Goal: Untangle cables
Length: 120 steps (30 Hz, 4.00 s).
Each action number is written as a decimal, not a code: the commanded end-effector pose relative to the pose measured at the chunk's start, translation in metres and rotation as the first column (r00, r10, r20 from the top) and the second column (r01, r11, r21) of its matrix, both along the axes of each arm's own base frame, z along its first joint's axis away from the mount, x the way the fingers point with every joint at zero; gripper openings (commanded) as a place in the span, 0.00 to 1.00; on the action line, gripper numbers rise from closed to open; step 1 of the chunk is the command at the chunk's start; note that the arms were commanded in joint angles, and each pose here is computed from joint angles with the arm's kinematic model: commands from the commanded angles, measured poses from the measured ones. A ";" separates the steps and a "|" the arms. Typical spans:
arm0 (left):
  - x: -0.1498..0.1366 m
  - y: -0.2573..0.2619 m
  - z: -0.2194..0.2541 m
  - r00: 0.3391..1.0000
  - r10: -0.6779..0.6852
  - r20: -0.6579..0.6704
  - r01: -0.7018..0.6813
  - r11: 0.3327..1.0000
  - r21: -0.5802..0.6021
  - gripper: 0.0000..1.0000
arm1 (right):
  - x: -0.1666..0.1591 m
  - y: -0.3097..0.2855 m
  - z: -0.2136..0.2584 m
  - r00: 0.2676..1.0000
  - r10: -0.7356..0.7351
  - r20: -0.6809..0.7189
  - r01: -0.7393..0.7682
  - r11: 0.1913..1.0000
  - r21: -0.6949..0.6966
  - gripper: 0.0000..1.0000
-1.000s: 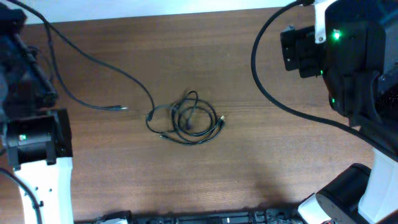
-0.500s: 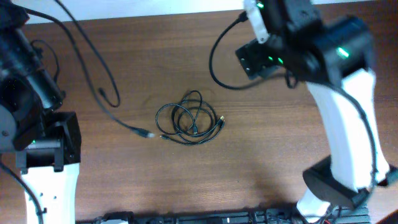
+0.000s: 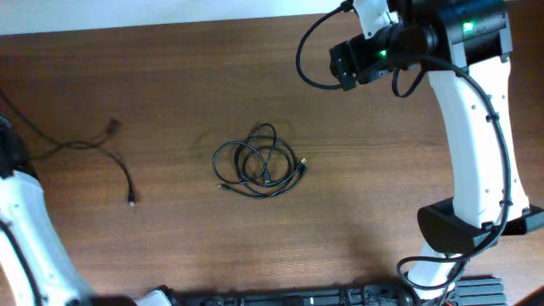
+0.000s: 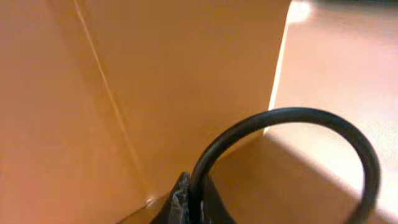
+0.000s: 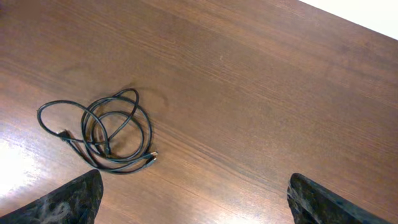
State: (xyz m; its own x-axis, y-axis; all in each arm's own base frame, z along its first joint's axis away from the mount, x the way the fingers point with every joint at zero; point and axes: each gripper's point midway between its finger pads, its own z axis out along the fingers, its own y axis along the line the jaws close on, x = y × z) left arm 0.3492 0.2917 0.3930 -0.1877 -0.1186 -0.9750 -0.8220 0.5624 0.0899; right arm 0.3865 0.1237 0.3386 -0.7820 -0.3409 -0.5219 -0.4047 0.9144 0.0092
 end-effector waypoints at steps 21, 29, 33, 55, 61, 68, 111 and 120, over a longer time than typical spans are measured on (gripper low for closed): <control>0.025 -0.005 -0.185 0.825 -0.407 -0.392 0.236 0.878 -0.416 0.99 | -0.007 0.009 0.022 0.998 0.030 0.054 -0.034 0.997 0.077 0.94; 0.059 -0.316 -0.215 -0.016 -0.953 -0.301 0.734 0.193 -0.651 0.99 | -0.044 -0.075 0.076 0.966 -0.188 0.176 0.171 0.979 0.110 0.94; 0.044 -0.398 -0.217 -0.232 -0.921 -0.314 0.760 0.030 -0.649 0.99 | -0.057 -0.139 0.072 0.921 -0.366 0.134 0.354 0.929 0.103 0.95; 0.029 -0.518 -0.356 0.061 -0.811 -0.581 0.571 0.506 -0.646 0.94 | -0.058 -0.155 0.072 0.902 -0.410 0.134 0.399 0.911 0.103 0.94; 0.032 -0.521 -0.359 0.063 -0.816 -0.574 0.576 0.500 -0.647 0.04 | -0.058 -0.154 0.072 0.902 -0.409 0.134 0.398 0.911 0.103 0.94; 0.043 -0.527 -0.305 0.012 -0.817 -0.576 0.668 0.436 -0.604 0.00 | -0.058 -0.155 0.072 0.902 -0.410 0.134 0.399 0.911 0.102 0.94; 0.091 -0.285 0.152 0.716 -0.698 0.006 0.696 0.714 0.070 0.00 | -0.053 -0.156 0.033 0.920 -0.392 0.007 0.391 0.919 0.054 0.94; 0.199 -0.164 0.032 0.850 -0.508 -0.137 0.508 0.861 -0.041 0.00 | -0.053 -0.156 0.033 0.920 -0.392 0.007 0.391 0.919 0.054 0.94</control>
State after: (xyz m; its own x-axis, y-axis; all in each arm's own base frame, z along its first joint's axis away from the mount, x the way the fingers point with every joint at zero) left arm 0.5326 0.0976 0.4488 -0.3331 0.0554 -0.9413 -0.3603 0.9150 0.1814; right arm 0.3331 -0.0310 0.3741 -0.8319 0.0207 -0.5545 -0.0106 0.9985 0.0531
